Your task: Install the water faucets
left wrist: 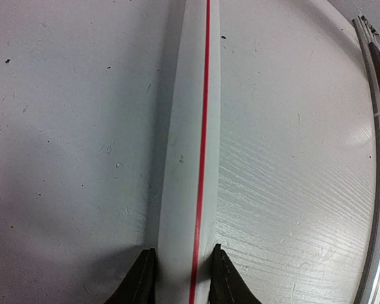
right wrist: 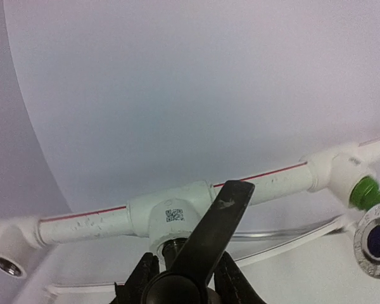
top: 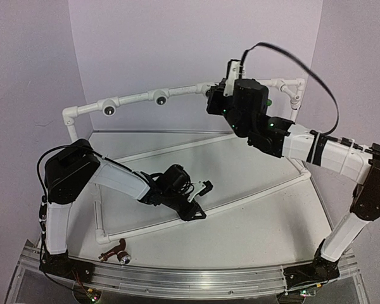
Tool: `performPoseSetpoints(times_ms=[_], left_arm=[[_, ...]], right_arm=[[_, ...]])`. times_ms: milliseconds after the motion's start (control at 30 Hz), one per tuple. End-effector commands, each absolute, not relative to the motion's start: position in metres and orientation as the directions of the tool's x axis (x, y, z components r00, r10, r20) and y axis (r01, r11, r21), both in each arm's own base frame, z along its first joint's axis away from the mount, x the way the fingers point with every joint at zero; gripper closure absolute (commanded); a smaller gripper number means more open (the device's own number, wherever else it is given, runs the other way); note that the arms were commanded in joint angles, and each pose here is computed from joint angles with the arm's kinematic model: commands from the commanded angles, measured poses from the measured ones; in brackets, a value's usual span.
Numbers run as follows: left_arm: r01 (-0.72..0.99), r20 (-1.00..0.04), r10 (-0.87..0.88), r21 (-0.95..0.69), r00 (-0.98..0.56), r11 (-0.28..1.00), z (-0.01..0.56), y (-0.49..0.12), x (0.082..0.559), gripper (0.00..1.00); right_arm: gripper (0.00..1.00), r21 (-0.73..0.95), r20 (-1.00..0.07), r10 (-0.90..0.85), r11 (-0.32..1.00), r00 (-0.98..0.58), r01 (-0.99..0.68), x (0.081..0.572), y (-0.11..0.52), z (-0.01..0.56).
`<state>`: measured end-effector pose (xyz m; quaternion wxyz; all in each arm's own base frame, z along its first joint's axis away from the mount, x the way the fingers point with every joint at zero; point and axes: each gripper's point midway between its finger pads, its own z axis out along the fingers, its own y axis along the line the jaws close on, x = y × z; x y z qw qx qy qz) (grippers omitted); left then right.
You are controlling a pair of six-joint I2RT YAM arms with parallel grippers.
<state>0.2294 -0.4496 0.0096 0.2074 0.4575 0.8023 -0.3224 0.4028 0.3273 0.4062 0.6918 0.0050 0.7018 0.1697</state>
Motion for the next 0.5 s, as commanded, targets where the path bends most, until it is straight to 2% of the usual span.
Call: performPoseSetpoints(times_ms=[0,67,200,400,467], left_arm=[[0.728,-0.137,0.735,-0.343,-0.664,0.594,-0.106,-0.353,0.166,0.93],[0.729,-0.140,0.735,-0.341,-0.664,0.593,-0.105,-0.353,0.167,0.93],[0.729,-0.145,0.734,-0.345,-0.663,0.591,-0.103,-0.355,0.167,0.93],[0.729,-0.145,0.733,-0.345,-0.664,0.592,-0.103,-0.355,0.167,0.93],[0.729,-0.144,0.734,-0.345,-0.664,0.592,-0.103,-0.355,0.167,0.93]], right_arm=[[0.85,0.820,-0.573,0.761,0.537,-0.305,-0.200,0.420,0.322,0.394],[0.76,0.844,-0.536,0.777,0.500,-0.330,-0.195,0.416,0.322,0.392],[0.55,0.826,-0.564,0.750,0.524,-0.347,-0.209,0.407,0.318,0.385],[0.10,0.666,-0.742,0.551,0.668,-0.381,-0.331,0.380,0.317,0.360],[0.02,0.609,-0.787,0.470,0.693,-0.400,-0.385,0.369,0.320,0.348]])
